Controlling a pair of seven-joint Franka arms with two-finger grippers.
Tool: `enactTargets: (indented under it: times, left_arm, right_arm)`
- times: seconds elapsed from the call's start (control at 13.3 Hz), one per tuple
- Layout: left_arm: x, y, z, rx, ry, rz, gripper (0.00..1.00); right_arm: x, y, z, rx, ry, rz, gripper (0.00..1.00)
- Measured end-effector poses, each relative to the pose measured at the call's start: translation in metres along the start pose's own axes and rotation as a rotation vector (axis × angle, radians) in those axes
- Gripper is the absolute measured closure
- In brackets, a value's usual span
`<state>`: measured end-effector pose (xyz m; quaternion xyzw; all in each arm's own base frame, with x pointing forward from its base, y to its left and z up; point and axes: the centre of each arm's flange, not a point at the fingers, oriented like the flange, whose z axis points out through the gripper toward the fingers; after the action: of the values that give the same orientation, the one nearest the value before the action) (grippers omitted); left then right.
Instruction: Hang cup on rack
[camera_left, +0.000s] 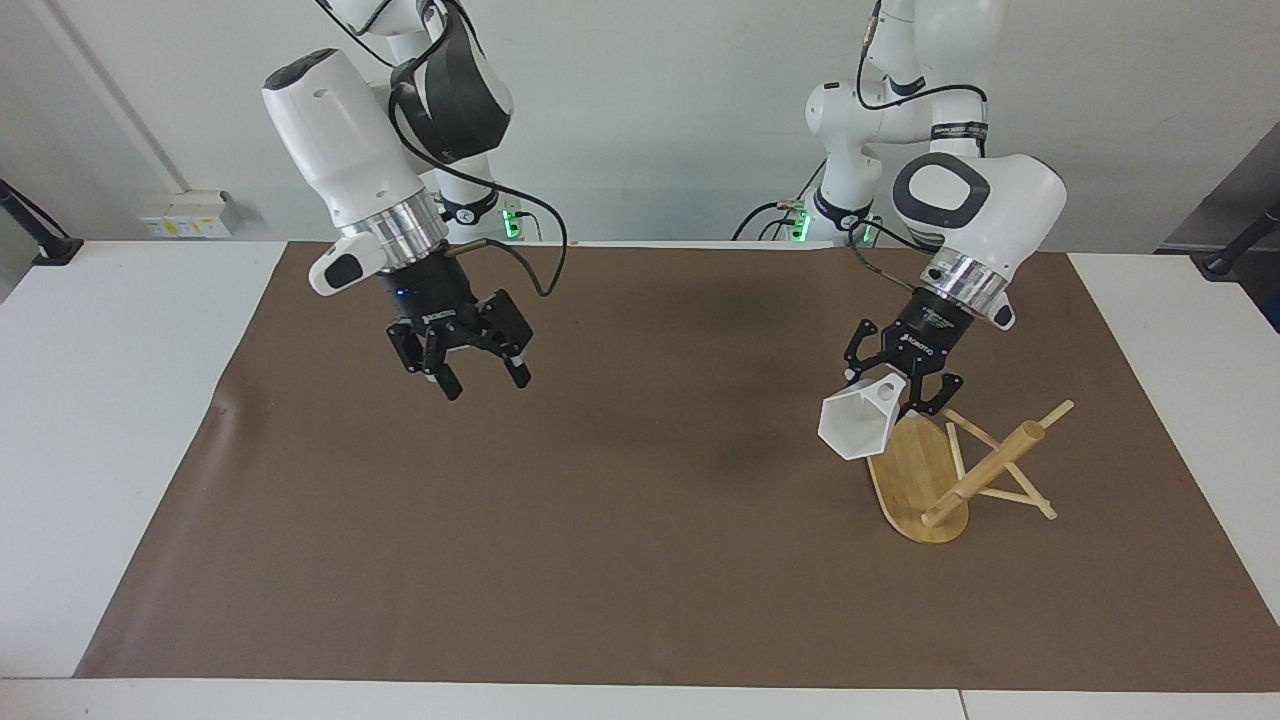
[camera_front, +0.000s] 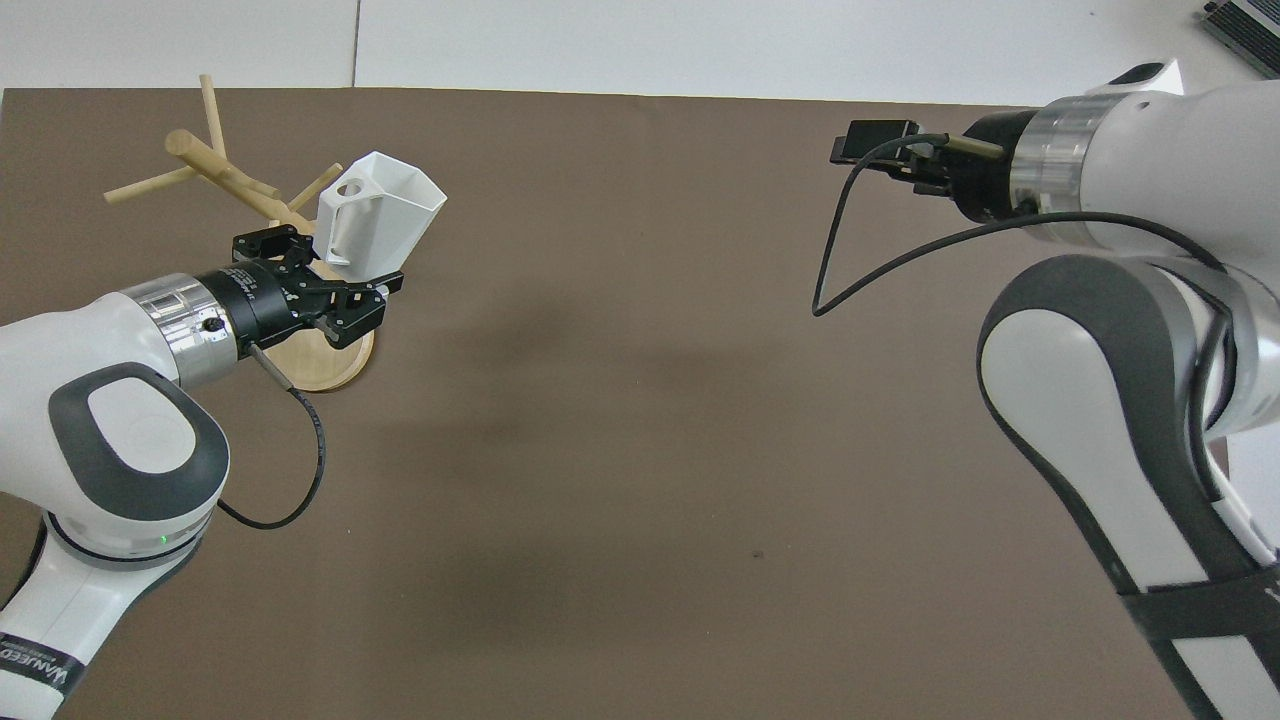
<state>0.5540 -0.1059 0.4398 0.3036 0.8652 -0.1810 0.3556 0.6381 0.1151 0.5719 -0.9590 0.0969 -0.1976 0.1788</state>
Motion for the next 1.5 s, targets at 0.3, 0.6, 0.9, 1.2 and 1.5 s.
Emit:
enactTargets:
  times: [0.3,0.6,0.9,1.2,1.5]
  left_arm:
    - [0.008,0.005,-0.001,-0.015,0.007,-0.028,0.31]
    - [0.020,0.013,-0.002,-0.025,0.022,-0.064,0.31]
    - [0.024,0.023,-0.009,-0.044,0.017,-0.090,0.31]
    - [0.024,0.026,-0.012,-0.055,0.013,-0.094,0.31]
    - [0.022,0.031,-0.016,-0.100,-0.001,-0.107,0.31]
  right_arm:
    - [0.024,0.061,-0.015,-0.077,0.036,-0.089,0.00]
    - [0.034,0.115,-0.040,-0.134,0.001,-0.170,0.00]
    - [0.033,0.158,-0.062,-0.168,-0.057,-0.172,0.00]
    - [0.028,0.176,-0.077,-0.179,-0.107,-0.142,0.00]
    - [0.018,0.181,-0.090,-0.225,-0.172,-0.154,0.00]
